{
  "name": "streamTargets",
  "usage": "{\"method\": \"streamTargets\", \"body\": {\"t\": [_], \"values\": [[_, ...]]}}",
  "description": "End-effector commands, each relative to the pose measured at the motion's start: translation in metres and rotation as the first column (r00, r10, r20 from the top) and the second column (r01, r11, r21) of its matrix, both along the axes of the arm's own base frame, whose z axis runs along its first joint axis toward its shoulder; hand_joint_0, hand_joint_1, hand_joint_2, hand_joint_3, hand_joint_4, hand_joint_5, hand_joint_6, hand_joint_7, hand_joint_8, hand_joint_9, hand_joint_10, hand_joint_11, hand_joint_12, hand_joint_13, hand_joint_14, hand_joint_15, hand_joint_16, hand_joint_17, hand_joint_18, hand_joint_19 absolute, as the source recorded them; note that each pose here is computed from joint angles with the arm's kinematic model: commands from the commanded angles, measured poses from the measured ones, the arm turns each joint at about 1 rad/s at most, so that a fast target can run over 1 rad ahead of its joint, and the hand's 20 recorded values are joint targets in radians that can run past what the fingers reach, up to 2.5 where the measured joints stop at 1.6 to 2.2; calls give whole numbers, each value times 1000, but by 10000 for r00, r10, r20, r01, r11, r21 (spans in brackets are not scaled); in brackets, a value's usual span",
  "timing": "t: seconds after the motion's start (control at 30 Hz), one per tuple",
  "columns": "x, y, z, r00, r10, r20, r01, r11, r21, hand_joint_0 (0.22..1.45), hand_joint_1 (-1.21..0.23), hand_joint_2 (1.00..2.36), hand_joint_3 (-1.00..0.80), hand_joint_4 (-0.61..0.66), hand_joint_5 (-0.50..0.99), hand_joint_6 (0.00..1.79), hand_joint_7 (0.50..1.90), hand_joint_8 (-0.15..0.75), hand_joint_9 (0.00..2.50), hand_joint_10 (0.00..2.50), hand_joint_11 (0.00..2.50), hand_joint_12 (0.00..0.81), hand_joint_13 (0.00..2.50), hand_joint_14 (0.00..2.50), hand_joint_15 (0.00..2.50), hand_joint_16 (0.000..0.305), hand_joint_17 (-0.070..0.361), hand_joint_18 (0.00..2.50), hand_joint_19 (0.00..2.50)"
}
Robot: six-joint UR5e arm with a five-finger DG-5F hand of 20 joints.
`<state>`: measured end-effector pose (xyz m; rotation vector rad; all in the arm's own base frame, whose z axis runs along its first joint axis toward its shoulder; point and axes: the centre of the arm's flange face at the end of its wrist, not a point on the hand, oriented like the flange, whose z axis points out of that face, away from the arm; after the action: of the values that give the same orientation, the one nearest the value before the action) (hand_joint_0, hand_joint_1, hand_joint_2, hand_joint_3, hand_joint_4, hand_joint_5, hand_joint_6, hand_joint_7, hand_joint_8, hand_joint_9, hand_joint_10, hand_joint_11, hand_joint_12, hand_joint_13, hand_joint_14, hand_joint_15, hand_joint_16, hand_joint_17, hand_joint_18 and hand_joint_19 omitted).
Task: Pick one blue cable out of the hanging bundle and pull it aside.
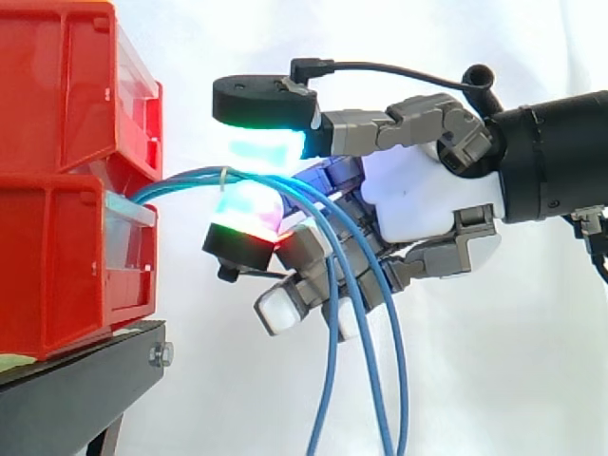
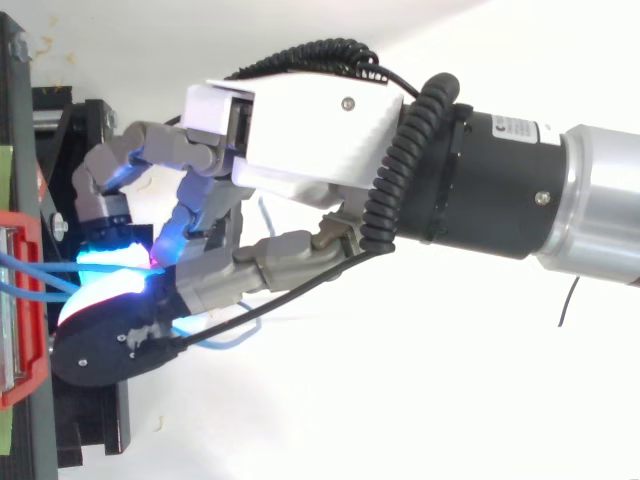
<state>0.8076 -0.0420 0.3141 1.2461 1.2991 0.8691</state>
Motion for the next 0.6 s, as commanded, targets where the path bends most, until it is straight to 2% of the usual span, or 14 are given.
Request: {"method": "streamTargets", "body": {"t": [0.0,0.2,0.57], "values": [[0,-3,3,10000,28,17,-28,10000,-35,858,-839,1011,-365,-43,-151,946,1557,336,1211,19,935,329,1010,16,497,45,101,998,609],[0,-6,3,10000,-3,17,3,10000,-33,857,-876,1001,-497,-122,-135,946,1570,303,1247,19,905,320,1040,21,496,43,96,1011,577],[-1,-10,-2,10000,-19,-90,18,10000,-43,814,-899,1000,-500,-117,-125,948,1510,303,1244,20,880,318,1050,17,490,42,95,1049,529]]}}
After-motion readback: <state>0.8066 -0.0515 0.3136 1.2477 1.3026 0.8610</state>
